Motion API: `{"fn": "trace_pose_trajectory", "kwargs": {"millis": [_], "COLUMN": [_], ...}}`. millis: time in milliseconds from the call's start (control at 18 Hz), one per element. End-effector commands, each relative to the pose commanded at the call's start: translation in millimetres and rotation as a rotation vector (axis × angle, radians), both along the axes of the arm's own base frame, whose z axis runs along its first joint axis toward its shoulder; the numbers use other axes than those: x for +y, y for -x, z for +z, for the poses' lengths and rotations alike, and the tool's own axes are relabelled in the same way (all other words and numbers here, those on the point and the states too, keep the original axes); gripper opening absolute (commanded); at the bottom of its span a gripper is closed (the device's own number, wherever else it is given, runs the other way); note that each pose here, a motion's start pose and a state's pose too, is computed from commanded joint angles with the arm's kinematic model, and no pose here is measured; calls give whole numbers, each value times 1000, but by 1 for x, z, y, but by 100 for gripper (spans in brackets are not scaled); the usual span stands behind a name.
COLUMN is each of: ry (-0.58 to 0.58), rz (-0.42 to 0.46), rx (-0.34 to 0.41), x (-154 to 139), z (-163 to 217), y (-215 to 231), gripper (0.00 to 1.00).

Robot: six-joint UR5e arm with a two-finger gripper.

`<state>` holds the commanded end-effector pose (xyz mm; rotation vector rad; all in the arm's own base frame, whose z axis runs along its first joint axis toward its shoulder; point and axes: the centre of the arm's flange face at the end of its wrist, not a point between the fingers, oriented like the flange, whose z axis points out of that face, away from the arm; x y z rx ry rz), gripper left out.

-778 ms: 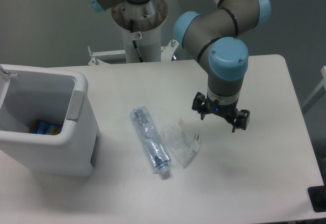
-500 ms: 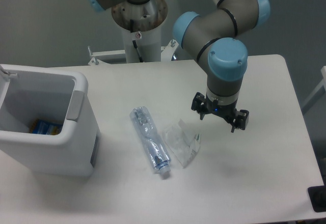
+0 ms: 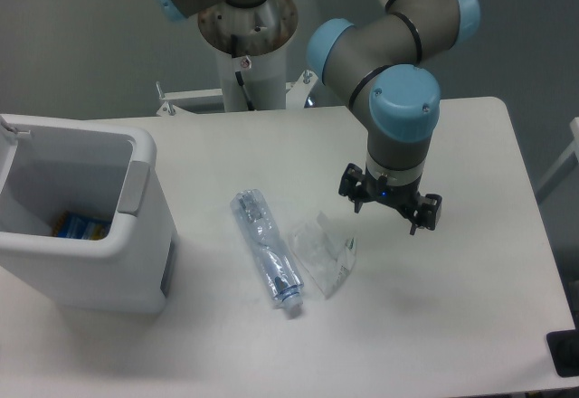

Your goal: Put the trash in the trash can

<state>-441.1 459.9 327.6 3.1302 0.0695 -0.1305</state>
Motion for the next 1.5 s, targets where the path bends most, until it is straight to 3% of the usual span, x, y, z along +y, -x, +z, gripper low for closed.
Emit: {"fn": "trace_pose_trajectory", "kwargs": {"millis": [333, 556, 833, 1389, 1444, 1500], "ry": [23, 37, -21, -9, -7, -8], "rz": [67, 57, 37, 32, 32, 40], "rx": [-41, -58, 15, 1, 0, 1], "x": [8, 6, 1, 3, 4, 4], "z": [-23, -42, -76, -91, -93, -93], "y": [-28, -47, -69, -75, -75, -75], "gripper": [100, 100, 100, 100, 98, 87]}}
